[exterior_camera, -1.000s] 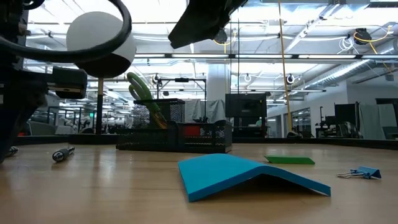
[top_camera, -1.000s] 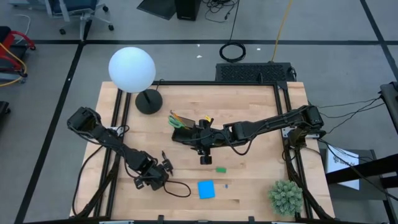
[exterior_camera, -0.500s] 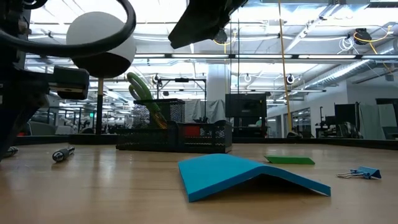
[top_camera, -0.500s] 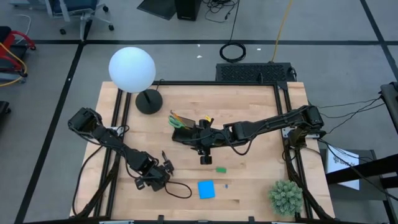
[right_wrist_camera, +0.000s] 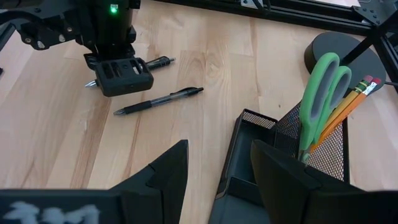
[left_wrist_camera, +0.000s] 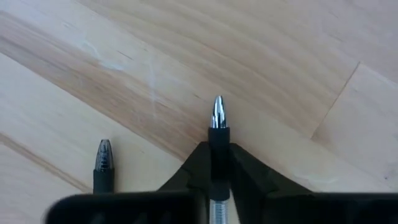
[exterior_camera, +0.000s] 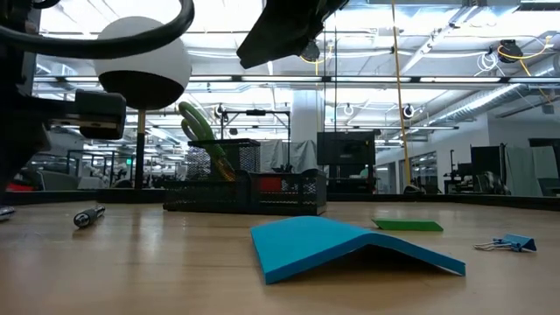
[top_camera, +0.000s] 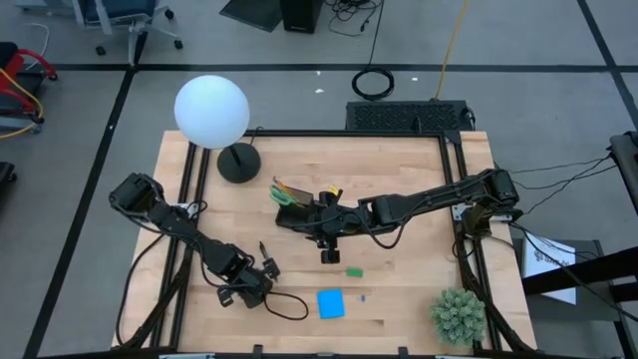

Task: Pick and place office supplies into organizer
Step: Put the left black pen into the black desk organizer

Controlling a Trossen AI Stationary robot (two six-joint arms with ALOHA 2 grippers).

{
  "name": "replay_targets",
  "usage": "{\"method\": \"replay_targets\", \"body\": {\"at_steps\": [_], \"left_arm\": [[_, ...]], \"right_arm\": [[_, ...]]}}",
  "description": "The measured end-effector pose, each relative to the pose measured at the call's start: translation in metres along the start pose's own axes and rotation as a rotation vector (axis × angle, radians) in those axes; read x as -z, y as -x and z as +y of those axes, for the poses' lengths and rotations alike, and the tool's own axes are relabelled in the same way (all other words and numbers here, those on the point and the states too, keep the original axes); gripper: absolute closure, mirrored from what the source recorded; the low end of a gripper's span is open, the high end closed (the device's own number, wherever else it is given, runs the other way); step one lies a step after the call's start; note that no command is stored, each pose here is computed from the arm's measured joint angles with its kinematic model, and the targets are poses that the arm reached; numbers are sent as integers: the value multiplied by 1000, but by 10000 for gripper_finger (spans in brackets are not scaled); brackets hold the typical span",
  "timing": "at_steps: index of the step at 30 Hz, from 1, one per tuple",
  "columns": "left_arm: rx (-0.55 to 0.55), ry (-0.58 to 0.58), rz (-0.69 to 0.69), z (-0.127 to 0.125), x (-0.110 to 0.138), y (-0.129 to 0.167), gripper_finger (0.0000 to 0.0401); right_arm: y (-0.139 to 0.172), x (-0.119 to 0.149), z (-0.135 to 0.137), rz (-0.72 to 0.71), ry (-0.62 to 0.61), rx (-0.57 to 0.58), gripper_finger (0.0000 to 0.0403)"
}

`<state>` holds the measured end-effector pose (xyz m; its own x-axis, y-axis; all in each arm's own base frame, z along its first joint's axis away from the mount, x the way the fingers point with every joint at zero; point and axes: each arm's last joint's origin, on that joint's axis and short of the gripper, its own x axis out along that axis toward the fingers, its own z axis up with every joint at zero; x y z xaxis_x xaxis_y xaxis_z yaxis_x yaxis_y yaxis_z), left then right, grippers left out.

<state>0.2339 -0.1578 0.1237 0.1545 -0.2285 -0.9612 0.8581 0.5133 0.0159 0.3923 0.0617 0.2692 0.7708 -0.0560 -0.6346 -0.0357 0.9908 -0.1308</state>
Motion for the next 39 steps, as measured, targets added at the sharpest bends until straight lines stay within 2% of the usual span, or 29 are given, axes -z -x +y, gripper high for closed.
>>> {"method": "replay_targets", "body": {"at_steps": [3, 27, 39], "left_arm": [[1, 6, 2, 0, 0, 0, 392], [-12, 44, -3, 1, 0, 0, 400], [-85, 90, -55, 1, -4, 14, 401]], "right_arm": [[0, 0, 0, 0, 0, 0, 238], [0, 0, 0, 0, 0, 0, 238], [0, 0, 0, 0, 0, 0, 238]]}}
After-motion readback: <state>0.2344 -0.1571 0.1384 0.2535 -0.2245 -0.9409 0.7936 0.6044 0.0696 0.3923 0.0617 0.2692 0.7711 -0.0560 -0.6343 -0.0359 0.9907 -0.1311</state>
